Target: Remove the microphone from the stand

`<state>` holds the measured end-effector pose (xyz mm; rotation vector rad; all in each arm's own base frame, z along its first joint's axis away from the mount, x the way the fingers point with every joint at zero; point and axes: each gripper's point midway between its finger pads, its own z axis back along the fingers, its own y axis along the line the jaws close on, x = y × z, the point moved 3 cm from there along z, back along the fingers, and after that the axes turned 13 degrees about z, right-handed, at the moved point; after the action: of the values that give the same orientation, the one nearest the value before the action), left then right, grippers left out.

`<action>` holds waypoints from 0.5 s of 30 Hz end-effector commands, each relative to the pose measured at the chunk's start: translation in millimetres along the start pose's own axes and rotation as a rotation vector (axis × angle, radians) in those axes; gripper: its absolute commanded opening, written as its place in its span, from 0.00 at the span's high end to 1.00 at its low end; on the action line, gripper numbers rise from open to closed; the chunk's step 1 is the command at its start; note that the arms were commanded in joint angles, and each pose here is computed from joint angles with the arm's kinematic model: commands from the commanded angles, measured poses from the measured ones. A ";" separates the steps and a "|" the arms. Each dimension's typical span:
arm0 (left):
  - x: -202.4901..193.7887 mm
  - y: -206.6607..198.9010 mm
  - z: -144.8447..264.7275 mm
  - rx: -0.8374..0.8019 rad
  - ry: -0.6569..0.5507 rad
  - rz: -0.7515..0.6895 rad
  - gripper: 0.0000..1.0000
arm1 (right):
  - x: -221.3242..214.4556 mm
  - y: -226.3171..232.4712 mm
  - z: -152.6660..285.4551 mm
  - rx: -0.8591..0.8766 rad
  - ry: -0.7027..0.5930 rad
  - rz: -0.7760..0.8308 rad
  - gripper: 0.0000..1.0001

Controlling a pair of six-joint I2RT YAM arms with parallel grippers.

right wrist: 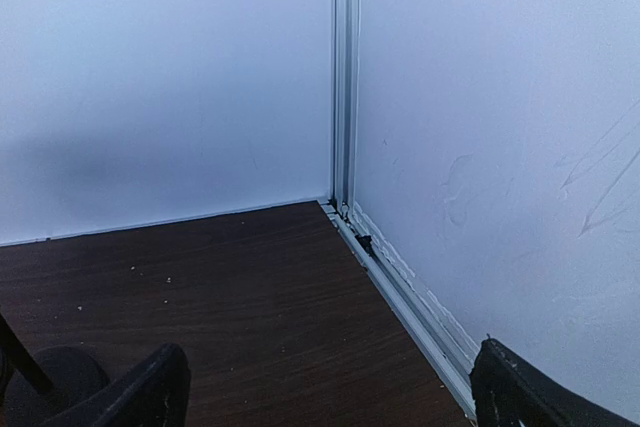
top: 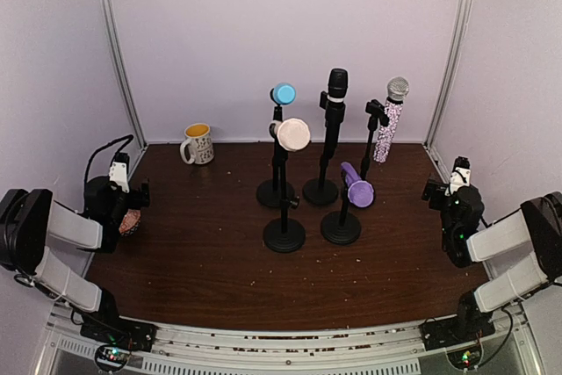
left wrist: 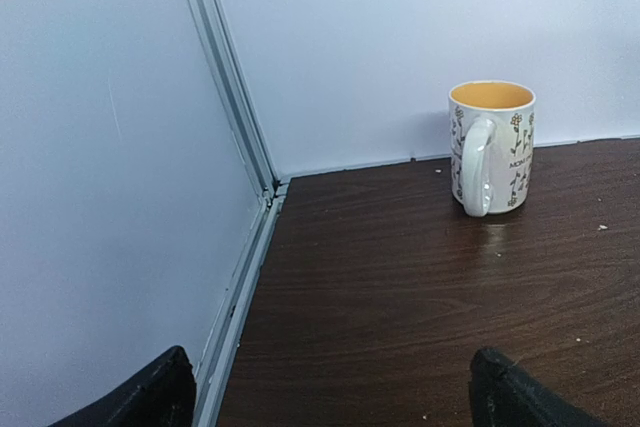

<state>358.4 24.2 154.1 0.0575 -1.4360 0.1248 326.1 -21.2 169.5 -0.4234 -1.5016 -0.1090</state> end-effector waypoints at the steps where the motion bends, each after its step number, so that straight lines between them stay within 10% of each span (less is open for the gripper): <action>1: 12.9 1.3 -2.3 0.004 -0.048 0.013 0.02 | 7.9 -2.3 -2.5 -0.008 -0.027 -0.010 0.00; 15: 15.2 3.1 -1.6 0.017 -0.048 0.017 0.02 | 13.9 -9.5 -0.3 -0.039 -0.021 -0.021 0.00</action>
<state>358.4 24.2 154.0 0.0575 -1.4356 0.1248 325.4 -23.0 168.9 -0.4293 -1.4961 -0.1224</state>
